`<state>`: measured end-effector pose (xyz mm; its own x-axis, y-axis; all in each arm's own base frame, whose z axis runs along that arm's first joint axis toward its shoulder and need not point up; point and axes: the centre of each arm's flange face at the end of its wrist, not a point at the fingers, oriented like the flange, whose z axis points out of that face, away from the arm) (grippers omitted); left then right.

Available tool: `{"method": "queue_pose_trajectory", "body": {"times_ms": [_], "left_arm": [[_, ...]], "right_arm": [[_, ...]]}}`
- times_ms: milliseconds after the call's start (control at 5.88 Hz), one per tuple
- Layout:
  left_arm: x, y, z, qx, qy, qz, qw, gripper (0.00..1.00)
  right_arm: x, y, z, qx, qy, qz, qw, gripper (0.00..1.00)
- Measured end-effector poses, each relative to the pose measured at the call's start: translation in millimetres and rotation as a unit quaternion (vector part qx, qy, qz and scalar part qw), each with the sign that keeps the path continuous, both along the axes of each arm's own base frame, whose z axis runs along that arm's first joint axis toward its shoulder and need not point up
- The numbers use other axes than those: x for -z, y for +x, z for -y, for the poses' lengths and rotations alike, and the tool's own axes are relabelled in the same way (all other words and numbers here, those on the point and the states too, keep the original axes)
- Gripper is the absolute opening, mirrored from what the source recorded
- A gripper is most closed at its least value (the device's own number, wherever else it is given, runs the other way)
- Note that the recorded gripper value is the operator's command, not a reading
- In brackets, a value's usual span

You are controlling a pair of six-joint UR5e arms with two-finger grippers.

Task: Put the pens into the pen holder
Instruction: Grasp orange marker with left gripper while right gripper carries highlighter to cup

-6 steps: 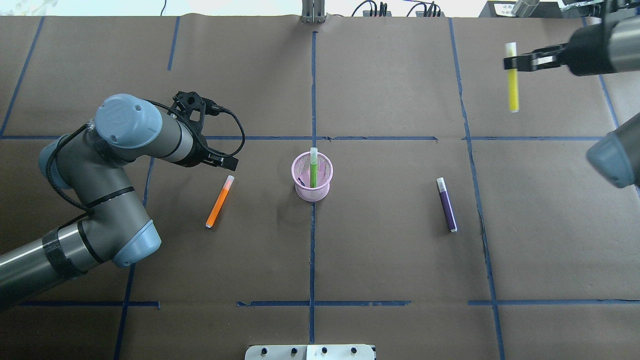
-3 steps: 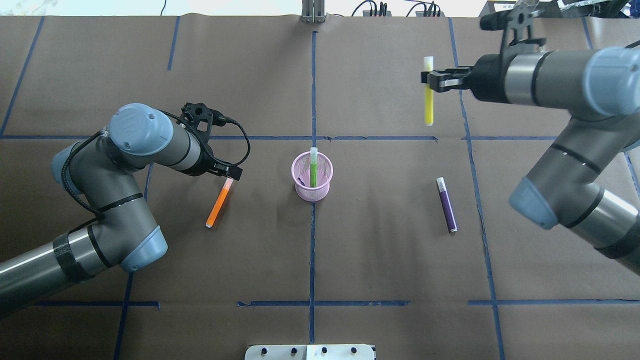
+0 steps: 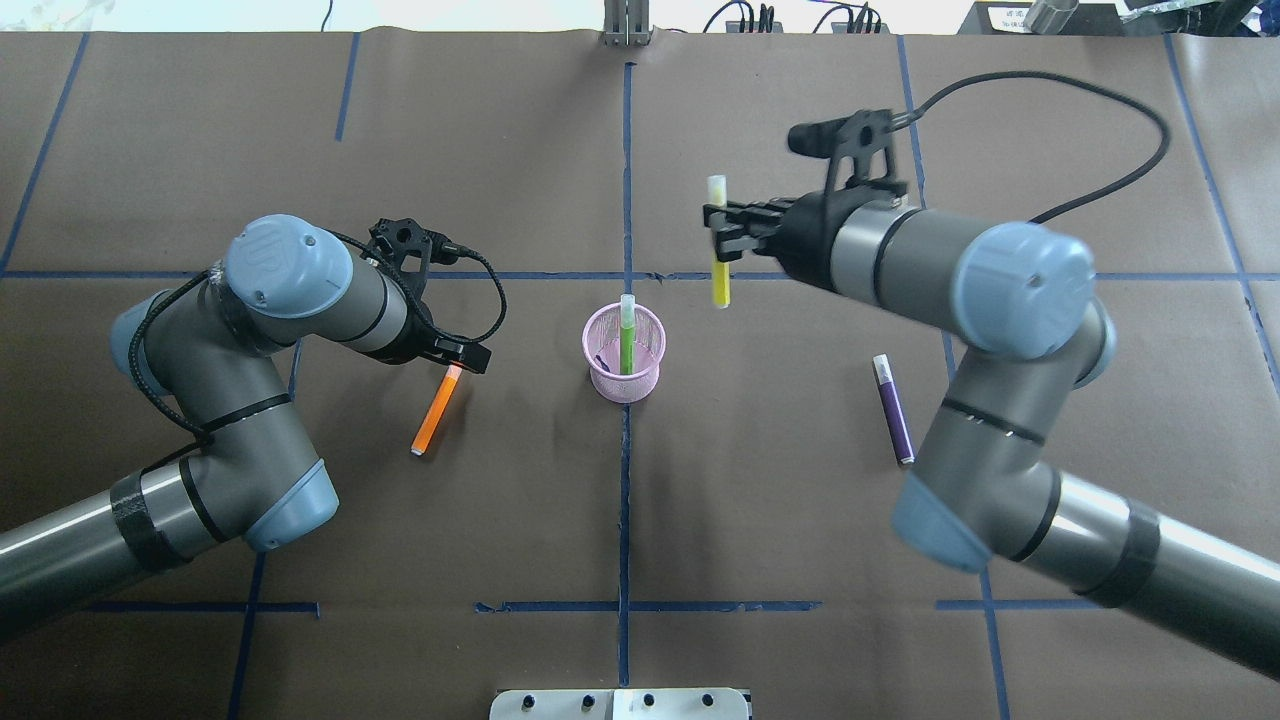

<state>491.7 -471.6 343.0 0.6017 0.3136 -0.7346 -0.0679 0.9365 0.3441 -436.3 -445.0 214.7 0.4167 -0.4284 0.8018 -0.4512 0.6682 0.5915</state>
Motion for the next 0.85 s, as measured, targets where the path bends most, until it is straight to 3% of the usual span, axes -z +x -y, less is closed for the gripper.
{"method": "queue_pose_trajectory", "body": {"times_ms": [340, 850], "left_arm": [[-1, 0, -1, 0.0, 0.0, 0.0, 1.0, 1.0], [-3, -1, -1, -0.001, -0.001, 0.001, 1.0, 1.0]], "right_arm": [[30, -42, -34, -0.04, 0.016, 0.004, 0.9991, 0.0], [17, -81, -60, -0.078, 0.027, -0.028, 0.9962, 0.01]]}}
